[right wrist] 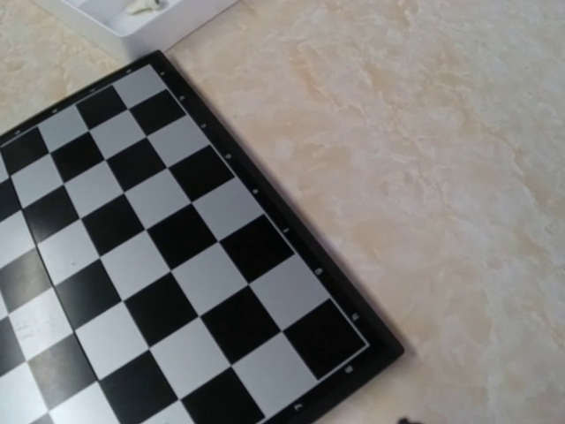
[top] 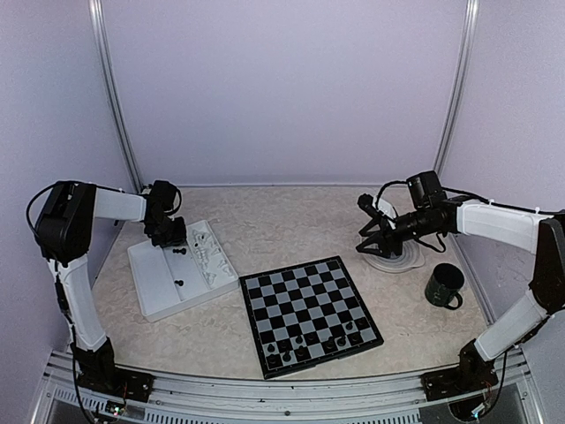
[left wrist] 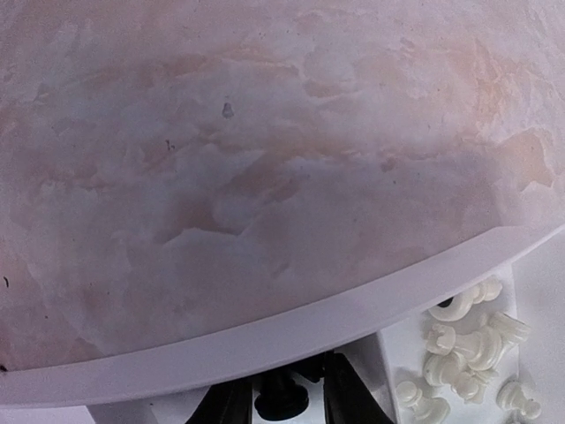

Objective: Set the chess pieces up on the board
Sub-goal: Pick up the chess pile from the storage box.

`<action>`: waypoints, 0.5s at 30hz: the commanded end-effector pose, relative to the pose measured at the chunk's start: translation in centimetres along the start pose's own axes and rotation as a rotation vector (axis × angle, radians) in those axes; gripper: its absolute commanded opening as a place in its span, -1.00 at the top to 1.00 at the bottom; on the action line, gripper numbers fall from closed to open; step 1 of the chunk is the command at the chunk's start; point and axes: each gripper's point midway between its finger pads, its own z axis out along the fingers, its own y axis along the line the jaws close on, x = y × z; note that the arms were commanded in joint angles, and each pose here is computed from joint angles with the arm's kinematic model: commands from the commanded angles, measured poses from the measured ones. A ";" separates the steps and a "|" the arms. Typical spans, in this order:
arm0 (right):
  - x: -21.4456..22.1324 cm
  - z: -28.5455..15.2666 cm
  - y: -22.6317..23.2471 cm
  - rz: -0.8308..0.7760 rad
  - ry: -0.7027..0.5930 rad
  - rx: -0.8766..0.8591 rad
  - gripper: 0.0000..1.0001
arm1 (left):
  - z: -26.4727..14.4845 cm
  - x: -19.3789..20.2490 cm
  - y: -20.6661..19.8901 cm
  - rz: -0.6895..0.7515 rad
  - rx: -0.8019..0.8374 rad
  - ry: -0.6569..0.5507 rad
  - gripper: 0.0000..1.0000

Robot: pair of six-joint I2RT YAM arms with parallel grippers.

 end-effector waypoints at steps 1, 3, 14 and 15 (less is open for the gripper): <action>-0.6 0.2 0.1 -0.011 -0.001 -0.019 -0.08 | -0.9 3.2 0.7 -0.002 -0.010 0.056 0.47; -0.4 0.3 0.2 -0.010 0.003 -0.023 -0.08 | -1.5 3.3 0.6 0.005 -0.010 0.048 0.49; -0.5 0.3 0.2 -0.025 0.013 -0.012 -0.08 | 0.1 3.1 0.1 0.019 -0.020 0.070 0.55; -0.6 0.3 0.2 -0.025 0.013 -0.011 -0.08 | 0.1 3.3 0.1 0.021 -0.024 0.075 0.58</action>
